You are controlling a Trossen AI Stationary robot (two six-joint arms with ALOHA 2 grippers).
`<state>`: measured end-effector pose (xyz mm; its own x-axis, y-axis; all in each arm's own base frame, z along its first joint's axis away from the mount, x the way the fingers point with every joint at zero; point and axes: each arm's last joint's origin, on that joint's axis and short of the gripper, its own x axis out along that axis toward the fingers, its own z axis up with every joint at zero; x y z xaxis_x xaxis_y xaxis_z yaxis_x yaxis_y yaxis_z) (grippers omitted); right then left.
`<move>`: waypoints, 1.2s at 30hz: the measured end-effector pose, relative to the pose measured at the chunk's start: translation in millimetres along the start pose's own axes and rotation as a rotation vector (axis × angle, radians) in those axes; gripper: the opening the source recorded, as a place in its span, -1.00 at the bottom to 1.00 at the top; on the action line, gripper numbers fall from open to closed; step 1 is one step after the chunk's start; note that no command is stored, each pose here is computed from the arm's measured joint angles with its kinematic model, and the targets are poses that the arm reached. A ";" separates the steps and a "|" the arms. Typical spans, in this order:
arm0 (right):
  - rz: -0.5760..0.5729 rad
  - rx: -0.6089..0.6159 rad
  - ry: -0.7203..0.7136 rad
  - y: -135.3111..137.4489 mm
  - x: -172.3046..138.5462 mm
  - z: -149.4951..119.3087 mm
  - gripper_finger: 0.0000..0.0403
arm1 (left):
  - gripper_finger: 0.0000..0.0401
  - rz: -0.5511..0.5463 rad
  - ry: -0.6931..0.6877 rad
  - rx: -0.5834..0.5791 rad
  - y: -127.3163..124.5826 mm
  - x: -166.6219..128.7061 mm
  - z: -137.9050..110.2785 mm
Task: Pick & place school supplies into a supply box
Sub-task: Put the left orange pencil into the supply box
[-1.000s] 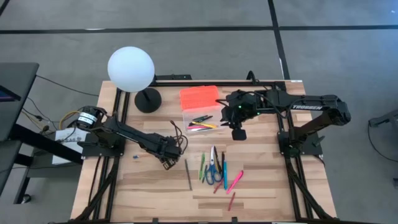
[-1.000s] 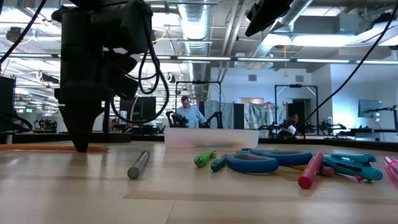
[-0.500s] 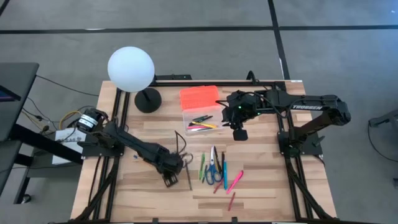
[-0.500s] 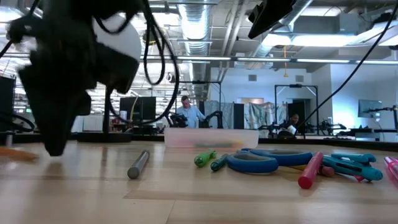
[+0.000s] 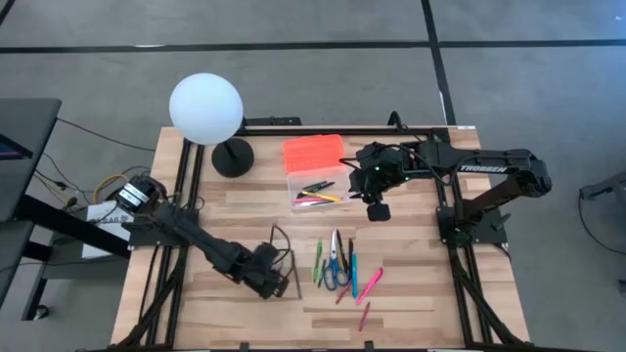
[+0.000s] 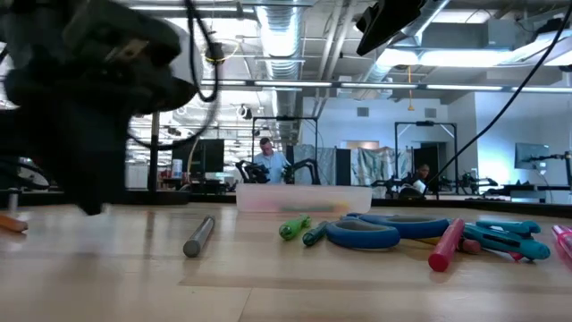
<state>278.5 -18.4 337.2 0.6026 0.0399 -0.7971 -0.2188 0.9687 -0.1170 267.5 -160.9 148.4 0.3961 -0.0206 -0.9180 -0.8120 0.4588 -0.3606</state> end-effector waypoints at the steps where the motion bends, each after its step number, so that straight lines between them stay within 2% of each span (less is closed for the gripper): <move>1: 0.005 0.000 -0.001 0.1 0.0 0.0 -0.64 | -0.37 0.027 -0.006 -0.058 3.1 -1.0 -4.2; 5: 0.024 0.001 0.002 0.9 0.0 -0.7 -0.64 | -0.37 0.110 -0.043 -0.200 7.0 -11.6 -19.9; 10: 0.027 -0.006 0.011 1.2 0.0 -1.5 -0.64 | -0.37 0.264 -0.141 -0.252 4.2 -40.5 -26.4; 12: 0.027 -0.008 0.011 1.2 0.0 -1.5 -0.64 | -0.37 0.361 -0.172 -0.291 8.3 -51.4 -25.2; 15: 0.026 -0.014 0.006 1.0 0.0 -1.1 -0.64 | -0.37 0.547 -0.146 -0.337 21.5 -57.2 -20.4; 19: 0.026 -0.015 -0.001 0.9 0.0 -0.5 -0.64 | -0.37 0.676 -0.065 -0.420 33.5 -50.1 -9.3; 21: 0.026 -0.015 -0.001 0.9 -0.1 -0.5 -0.64 | -0.35 0.696 -0.039 -0.451 37.5 -45.1 -5.1; 27: 0.028 -0.007 0.005 1.3 0.0 -1.0 -0.64 | -0.20 0.639 -0.027 -0.513 43.0 -28.6 2.4; 36: 0.028 -0.006 0.006 1.3 -0.1 -1.1 -0.64 | 0.11 0.589 -0.027 -0.581 53.3 -13.6 -1.4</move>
<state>277.3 -17.3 336.5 0.5914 0.0656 -0.8037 -0.2406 0.9656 -0.0982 218.3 -137.4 141.5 -0.1589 0.1048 -0.9817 -0.9791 -0.1443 0.1431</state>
